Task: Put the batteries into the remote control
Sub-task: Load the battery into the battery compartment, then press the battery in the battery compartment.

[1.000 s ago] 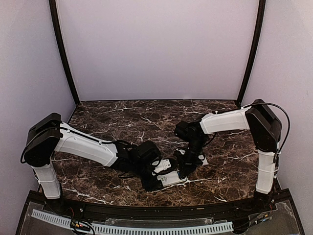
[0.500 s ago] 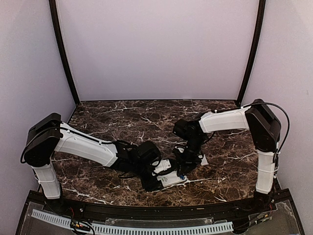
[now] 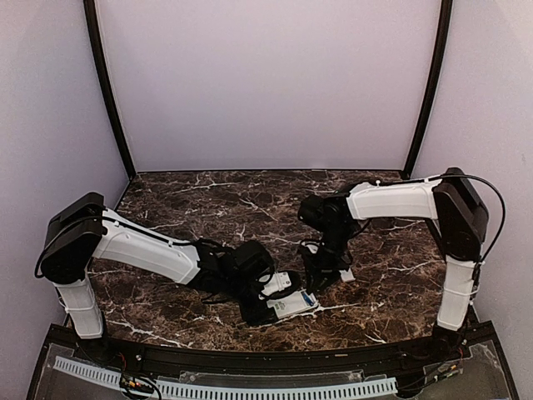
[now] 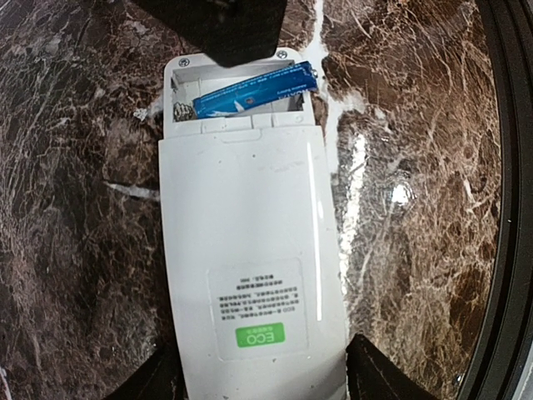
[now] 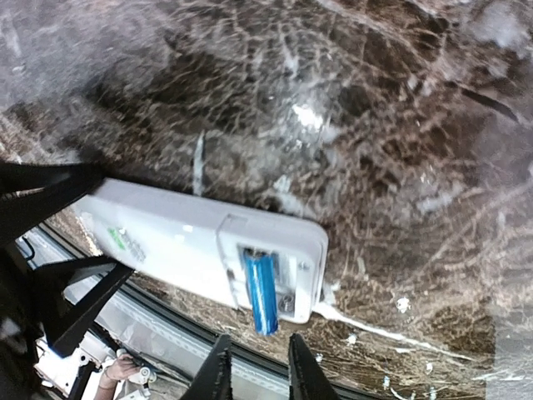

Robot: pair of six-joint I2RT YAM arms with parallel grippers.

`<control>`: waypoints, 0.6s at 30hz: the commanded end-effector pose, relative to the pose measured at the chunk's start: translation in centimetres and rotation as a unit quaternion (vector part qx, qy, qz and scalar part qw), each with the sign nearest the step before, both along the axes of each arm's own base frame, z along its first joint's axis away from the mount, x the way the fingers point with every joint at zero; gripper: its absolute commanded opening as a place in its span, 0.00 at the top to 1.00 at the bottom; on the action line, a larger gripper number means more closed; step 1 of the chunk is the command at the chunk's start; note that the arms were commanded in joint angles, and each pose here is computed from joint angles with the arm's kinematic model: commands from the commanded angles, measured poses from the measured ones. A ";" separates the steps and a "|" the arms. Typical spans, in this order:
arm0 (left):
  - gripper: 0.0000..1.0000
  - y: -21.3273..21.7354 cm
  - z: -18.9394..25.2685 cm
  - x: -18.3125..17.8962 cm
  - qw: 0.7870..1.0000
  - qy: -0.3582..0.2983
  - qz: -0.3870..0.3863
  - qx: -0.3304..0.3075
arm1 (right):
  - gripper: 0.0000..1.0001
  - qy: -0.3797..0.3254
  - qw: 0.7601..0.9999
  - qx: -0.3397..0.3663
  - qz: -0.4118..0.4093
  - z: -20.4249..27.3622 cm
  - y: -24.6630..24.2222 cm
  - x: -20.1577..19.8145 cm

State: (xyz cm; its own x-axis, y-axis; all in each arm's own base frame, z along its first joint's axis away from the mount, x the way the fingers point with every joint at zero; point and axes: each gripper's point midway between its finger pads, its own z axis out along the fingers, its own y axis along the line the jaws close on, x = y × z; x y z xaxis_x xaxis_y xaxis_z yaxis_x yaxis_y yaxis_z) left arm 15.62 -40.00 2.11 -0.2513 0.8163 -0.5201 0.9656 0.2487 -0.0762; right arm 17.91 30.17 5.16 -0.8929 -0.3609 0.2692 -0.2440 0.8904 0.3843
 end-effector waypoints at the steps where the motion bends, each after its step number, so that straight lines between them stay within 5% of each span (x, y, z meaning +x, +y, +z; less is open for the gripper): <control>1: 0.34 2.3 -2.2 -1.3 0.999 0.021 -0.003 0.045 | 0.81 0.005 1.000 -0.009 -0.003 1.0 -1.6 -1.7; 18: 0.34 2.5 -2.3 -1.3 0.999 0.021 -0.002 0.050 | 0.85 0.034 0.998 0.028 -0.039 -1.1 -0.4 -3.3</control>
